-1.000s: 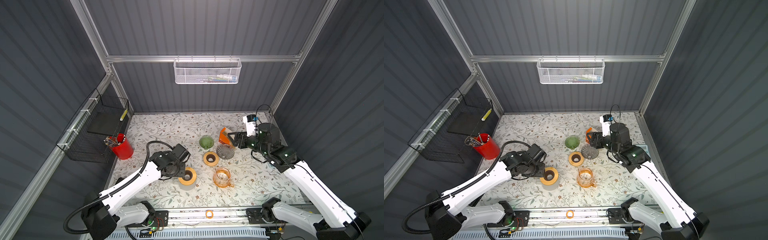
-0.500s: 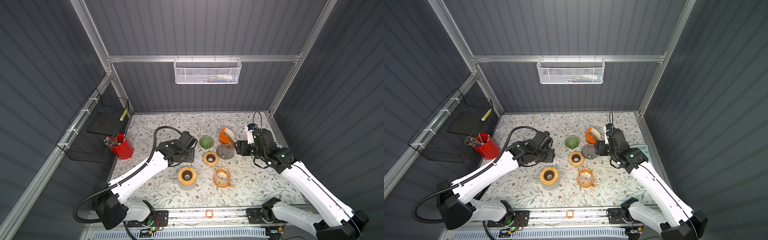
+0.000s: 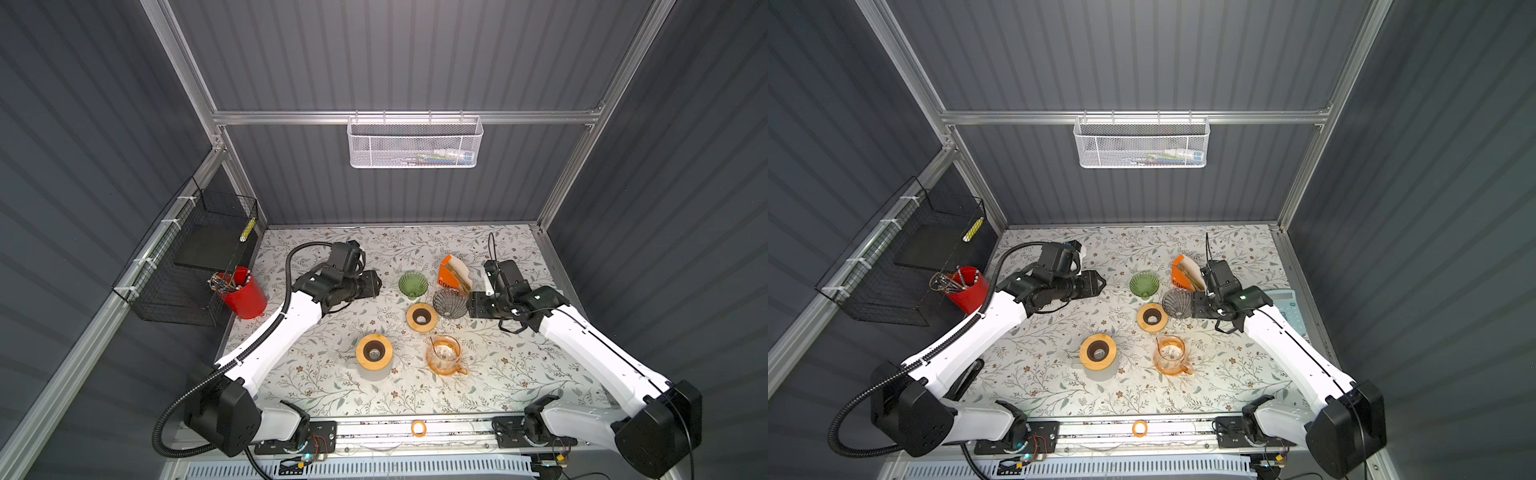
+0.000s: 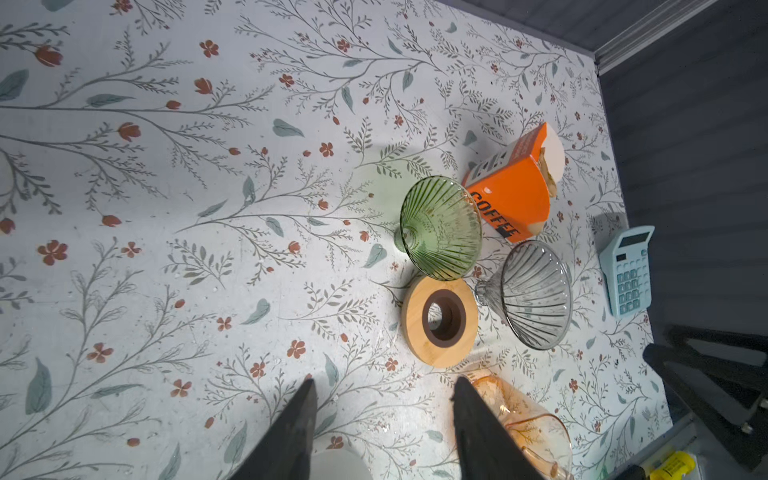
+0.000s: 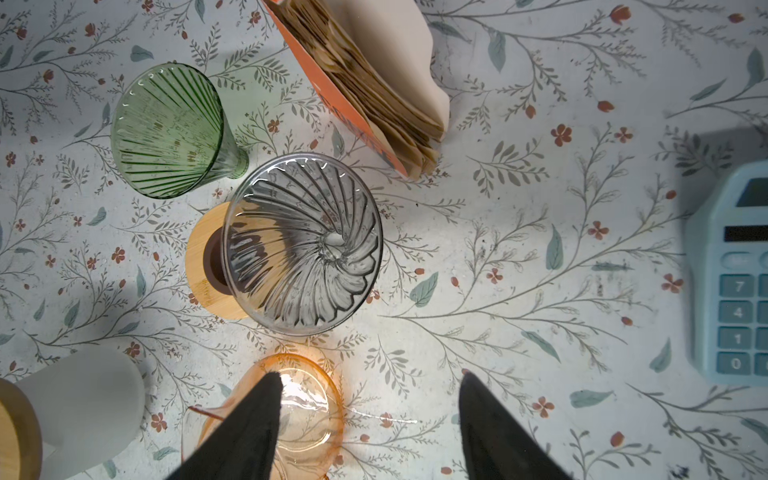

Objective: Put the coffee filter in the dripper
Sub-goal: 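Move the right gripper over the clear ribbed glass dripper while left gripper withdraws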

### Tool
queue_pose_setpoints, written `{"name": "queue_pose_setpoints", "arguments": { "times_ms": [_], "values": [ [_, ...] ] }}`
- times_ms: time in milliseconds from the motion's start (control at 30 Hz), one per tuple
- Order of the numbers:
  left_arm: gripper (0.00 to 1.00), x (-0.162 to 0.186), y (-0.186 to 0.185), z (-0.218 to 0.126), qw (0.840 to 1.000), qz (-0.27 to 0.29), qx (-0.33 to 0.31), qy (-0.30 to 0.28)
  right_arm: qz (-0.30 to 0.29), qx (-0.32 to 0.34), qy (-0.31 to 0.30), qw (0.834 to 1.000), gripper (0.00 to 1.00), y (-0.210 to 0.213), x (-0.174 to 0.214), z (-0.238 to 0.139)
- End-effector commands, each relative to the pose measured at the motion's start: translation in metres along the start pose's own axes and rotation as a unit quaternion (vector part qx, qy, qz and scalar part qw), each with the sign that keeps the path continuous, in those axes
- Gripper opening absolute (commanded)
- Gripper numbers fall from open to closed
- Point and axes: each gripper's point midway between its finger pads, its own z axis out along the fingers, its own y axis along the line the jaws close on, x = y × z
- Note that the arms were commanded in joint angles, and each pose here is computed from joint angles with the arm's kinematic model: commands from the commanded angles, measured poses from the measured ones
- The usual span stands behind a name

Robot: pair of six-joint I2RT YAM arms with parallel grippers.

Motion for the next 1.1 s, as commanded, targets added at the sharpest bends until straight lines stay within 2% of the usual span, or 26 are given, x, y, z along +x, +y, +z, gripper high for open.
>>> {"name": "queue_pose_setpoints", "arguments": {
  "times_ms": [0,433,1067],
  "values": [
    [0.54,-0.001,-0.01,-0.007,0.999,0.025,0.024,-0.006,0.008,-0.014,0.015,1.0,0.65,0.002,0.001,0.009],
    [0.54,0.004,-0.003,0.006,0.999,0.036,0.01,0.011,0.022,-0.029,0.045,0.998,0.47,0.008,-0.008,0.043],
    [0.54,0.004,0.004,0.015,0.999,0.037,-0.009,0.016,0.051,-0.043,0.065,0.996,0.35,0.005,-0.019,0.082]
  ]
}}
